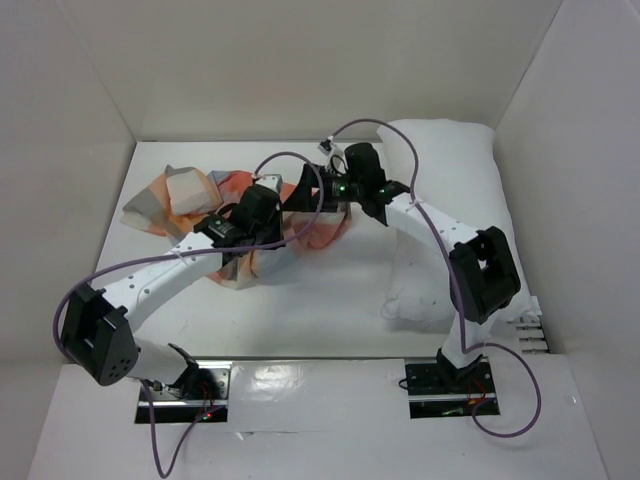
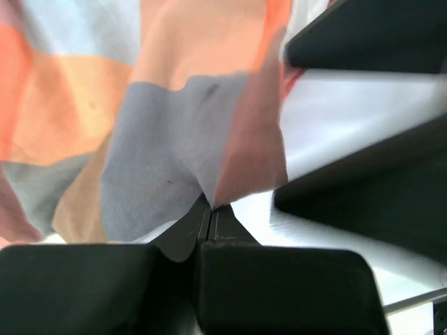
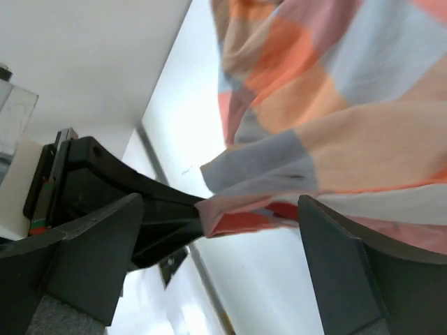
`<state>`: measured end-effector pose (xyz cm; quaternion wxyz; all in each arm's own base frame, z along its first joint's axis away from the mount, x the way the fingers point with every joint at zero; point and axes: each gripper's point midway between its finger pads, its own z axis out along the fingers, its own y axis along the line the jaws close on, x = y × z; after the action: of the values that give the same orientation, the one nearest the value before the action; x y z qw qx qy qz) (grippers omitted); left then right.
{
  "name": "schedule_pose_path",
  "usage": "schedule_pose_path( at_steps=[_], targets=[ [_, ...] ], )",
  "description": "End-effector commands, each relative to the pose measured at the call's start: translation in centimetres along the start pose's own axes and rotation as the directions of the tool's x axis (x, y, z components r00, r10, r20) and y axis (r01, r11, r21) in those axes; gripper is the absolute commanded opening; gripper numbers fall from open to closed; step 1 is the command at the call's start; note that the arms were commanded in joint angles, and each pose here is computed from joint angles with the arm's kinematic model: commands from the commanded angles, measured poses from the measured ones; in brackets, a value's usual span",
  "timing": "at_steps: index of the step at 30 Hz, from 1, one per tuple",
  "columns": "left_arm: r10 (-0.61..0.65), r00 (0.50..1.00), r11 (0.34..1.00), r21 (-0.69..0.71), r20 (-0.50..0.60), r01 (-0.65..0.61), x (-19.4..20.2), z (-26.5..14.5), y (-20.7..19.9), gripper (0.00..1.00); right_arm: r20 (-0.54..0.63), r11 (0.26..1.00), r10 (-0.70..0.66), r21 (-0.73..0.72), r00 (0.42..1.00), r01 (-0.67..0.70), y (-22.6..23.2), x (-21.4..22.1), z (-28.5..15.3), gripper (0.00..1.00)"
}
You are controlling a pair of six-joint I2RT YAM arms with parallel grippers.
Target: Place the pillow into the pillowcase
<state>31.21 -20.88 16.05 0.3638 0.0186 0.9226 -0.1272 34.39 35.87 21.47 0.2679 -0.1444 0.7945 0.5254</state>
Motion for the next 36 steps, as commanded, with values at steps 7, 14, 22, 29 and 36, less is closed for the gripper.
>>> schedule_pose_path(
  at_steps=[7, 14, 22, 29, 36],
  targets=[
    [-0.047, 0.997, 0.998, 0.053, 0.061, 0.044, -2.9, -1.1, 2.0, 0.00, 0.099, 0.769, -0.183, 0.634, 0.978, 0.080, -5.1, -7.1, -10.3, 1.00],
    [-0.034, 0.998, 0.995, 0.100, 0.051, 0.029, -3.0, -1.7, 1.4, 0.00, 0.104, 0.047, -0.171, 0.994, 0.980, -0.097, -12.2, -1.8, -24.7, 1.00],
    [-0.034, 0.998, 0.991, 0.130, 0.045, 0.028, -2.7, -2.1, 1.0, 0.00, 0.147, -0.154, -0.022, 0.977, 0.989, -0.149, -14.7, 6.8, -28.0, 1.00],
    [-0.023, 0.999, 0.991, 0.129, 0.047, 0.017, -3.0, -2.8, 1.0, 0.00, 0.163, 0.008, 0.016, 0.987, 0.987, -0.163, -17.1, 6.2, -24.2, 0.00],
    [-0.022, 0.999, 0.990, 0.143, 0.029, 0.018, -1.5, -3.6, 1.3, 0.00, 0.233, 0.443, -0.065, 0.878, 0.970, -0.181, -9.7, -2.8, -18.3, 0.00]
  ],
)
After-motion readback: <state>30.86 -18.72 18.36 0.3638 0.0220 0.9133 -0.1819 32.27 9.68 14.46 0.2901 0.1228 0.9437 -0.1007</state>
